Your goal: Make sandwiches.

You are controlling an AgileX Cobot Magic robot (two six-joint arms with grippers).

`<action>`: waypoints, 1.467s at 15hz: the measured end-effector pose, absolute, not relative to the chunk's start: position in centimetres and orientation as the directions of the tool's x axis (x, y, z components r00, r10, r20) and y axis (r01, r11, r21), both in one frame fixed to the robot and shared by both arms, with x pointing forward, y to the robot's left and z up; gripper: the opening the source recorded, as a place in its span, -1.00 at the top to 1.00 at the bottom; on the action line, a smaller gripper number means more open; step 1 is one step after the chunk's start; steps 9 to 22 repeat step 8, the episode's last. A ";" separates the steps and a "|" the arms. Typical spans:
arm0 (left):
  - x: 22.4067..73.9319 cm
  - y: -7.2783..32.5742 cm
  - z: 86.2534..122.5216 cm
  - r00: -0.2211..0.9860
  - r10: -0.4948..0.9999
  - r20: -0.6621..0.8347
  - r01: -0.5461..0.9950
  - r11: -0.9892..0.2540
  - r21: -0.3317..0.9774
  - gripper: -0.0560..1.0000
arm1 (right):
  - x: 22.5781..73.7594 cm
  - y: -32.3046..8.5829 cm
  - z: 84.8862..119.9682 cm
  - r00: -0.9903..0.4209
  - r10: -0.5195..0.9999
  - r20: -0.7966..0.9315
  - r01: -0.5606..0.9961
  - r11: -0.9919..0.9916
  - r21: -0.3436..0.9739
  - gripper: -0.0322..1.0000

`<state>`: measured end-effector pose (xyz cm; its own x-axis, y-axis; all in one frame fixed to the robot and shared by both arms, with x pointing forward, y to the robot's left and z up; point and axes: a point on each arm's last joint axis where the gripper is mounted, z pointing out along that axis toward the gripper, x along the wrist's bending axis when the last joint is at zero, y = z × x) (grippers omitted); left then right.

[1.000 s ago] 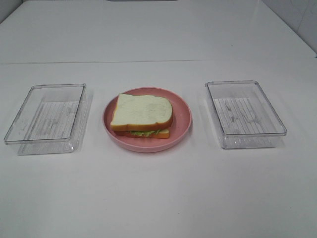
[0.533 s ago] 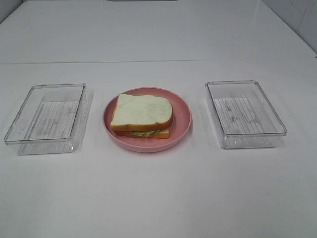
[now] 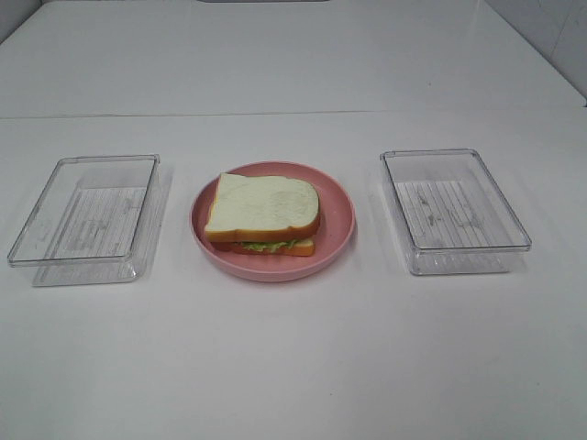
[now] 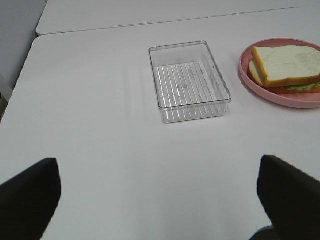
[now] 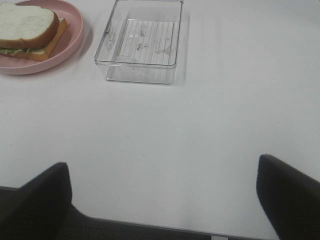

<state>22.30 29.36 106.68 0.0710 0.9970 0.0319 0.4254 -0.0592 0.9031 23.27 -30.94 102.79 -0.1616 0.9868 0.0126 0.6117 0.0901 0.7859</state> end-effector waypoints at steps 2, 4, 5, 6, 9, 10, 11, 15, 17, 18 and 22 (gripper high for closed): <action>22.3 29.3 106.7 0.073 0.997 0.029 0.425 -0.057 0.903 -0.98 | 23.3 -30.9 102.8 -0.162 0.987 0.013 0.612 0.090 0.786 -0.95; 22.3 29.3 106.7 0.073 0.997 0.029 0.425 -0.057 0.903 -0.98 | 23.3 -30.9 102.8 -0.162 0.987 0.013 0.612 0.090 0.786 -0.95; 22.3 29.3 106.7 0.073 0.997 0.029 0.425 -0.057 0.903 -0.98 | 23.3 -30.9 102.8 -0.162 0.987 0.013 0.612 0.090 0.786 -0.95; 22.3 29.3 106.7 0.073 0.997 0.029 0.425 -0.057 0.903 -0.98 | 23.3 -30.9 102.8 -0.162 0.987 0.013 0.612 0.090 0.786 -0.95; 22.3 29.3 106.7 0.073 0.997 0.029 0.425 -0.057 0.903 -0.98 | 23.3 -30.9 102.8 -0.162 0.987 0.013 0.612 0.090 0.786 -0.95; 22.3 29.3 106.7 0.073 0.997 0.029 0.425 -0.057 0.903 -0.98 | 23.3 -30.9 102.8 -0.162 0.987 0.013 0.612 0.090 0.786 -0.95; 22.3 29.3 106.7 0.073 0.997 0.029 0.425 -0.057 0.903 -0.98 | 23.3 -30.9 102.8 -0.162 0.987 0.013 0.612 0.090 0.786 -0.95; 22.3 29.3 106.7 0.073 0.997 0.029 0.425 -0.057 0.903 -0.98 | 23.3 -30.9 102.8 -0.162 0.987 0.013 0.612 0.090 0.786 -0.95; 22.3 29.3 106.7 0.073 0.997 0.029 0.425 -0.057 0.903 -0.98 | 23.3 -30.9 102.8 -0.162 0.987 0.013 0.612 0.090 0.786 -0.95; 22.3 29.3 106.7 0.073 0.997 0.029 0.425 -0.057 0.903 -0.98 | 23.3 -30.9 102.8 -0.162 0.987 0.013 0.612 0.090 0.786 -0.95; 22.3 29.3 106.7 0.073 0.997 0.029 0.425 -0.057 0.903 -0.98 | 23.3 -30.9 102.8 -0.162 0.987 0.013 0.612 0.090 0.786 -0.95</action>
